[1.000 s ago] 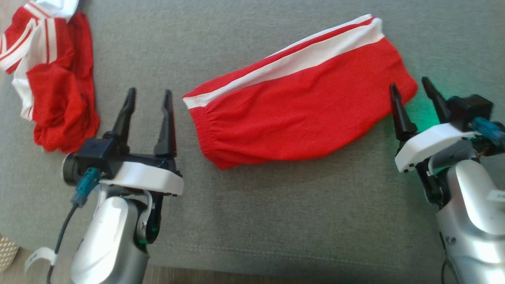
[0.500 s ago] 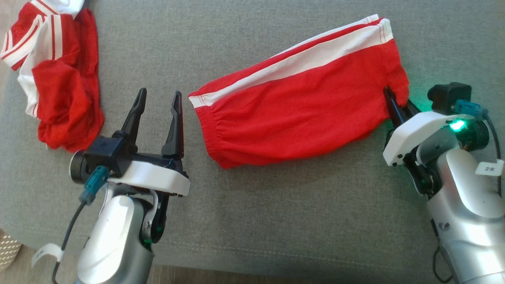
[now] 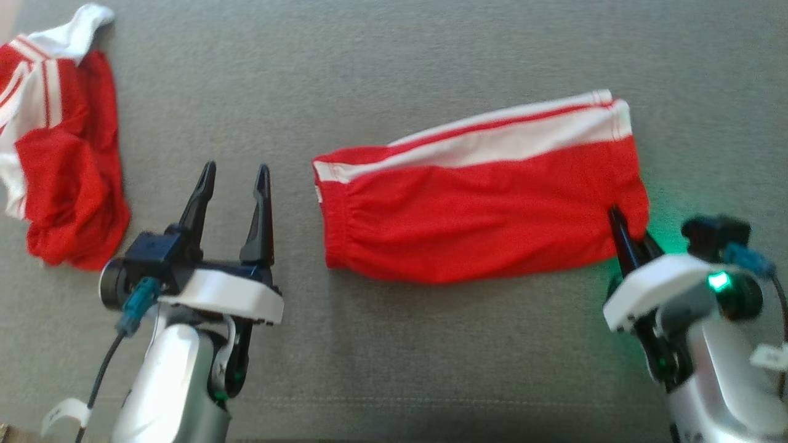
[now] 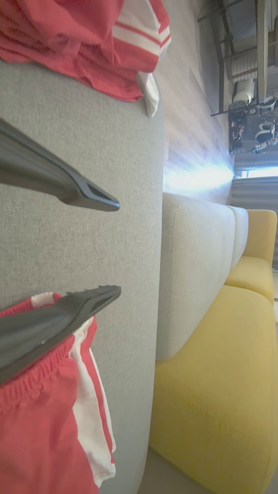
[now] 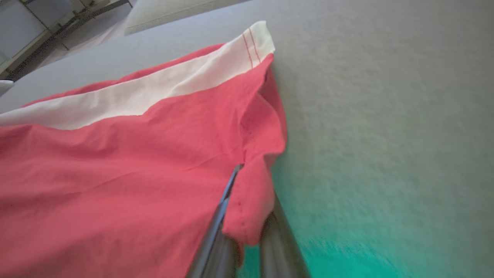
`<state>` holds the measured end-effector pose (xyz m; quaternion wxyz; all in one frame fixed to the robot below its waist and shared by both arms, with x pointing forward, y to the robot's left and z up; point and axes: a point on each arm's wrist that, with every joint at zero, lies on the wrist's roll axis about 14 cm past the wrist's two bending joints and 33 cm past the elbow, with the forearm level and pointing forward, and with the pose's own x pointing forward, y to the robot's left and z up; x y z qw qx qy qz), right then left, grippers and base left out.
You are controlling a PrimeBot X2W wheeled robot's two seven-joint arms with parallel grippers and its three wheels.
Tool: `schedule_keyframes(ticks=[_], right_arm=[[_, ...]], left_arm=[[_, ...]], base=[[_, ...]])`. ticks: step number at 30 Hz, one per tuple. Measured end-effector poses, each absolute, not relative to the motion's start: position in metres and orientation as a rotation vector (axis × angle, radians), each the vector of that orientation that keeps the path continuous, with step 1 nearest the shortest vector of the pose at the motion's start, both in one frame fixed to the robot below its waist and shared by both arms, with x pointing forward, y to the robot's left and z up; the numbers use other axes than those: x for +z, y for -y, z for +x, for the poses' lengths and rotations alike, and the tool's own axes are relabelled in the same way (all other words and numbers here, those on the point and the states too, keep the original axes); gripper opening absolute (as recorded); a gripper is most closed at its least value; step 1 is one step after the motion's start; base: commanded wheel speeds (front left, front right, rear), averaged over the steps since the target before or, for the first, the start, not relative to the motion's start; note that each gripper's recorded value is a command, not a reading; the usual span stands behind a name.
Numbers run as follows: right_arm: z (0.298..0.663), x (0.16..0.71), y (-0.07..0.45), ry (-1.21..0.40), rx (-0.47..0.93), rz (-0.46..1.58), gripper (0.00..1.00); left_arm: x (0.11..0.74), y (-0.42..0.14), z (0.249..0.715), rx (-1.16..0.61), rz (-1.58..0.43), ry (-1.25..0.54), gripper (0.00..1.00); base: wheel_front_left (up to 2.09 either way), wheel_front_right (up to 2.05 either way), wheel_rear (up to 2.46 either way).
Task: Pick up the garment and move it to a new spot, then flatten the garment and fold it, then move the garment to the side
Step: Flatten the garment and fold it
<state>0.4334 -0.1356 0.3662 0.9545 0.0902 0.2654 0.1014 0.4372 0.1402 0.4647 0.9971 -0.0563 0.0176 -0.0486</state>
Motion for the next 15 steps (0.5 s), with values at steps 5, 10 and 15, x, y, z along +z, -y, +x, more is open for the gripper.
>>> schedule_keyframes(ticks=[5, 10, 15], right_arm=[[0.407, 0.364, 0.16, -0.564, 0.116, 0.2, 0.0], [0.397, 0.366, 0.167, -0.566, 0.079, 0.22, 0.0], [0.398, 0.371, 0.17, -0.553, 0.063, 0.229, 0.0]], left_arm=[[0.463, -0.128, 0.436, -0.132, -0.118, -0.042, 1.0], [0.462, -0.124, 0.439, -0.149, -0.116, -0.043, 1.0], [0.463, -0.121, 0.439, -0.159, -0.115, -0.039, 1.0]], base=[[0.0, 0.0, 0.0], [0.0, 0.0, 0.0], [0.0, 0.0, 0.0]])
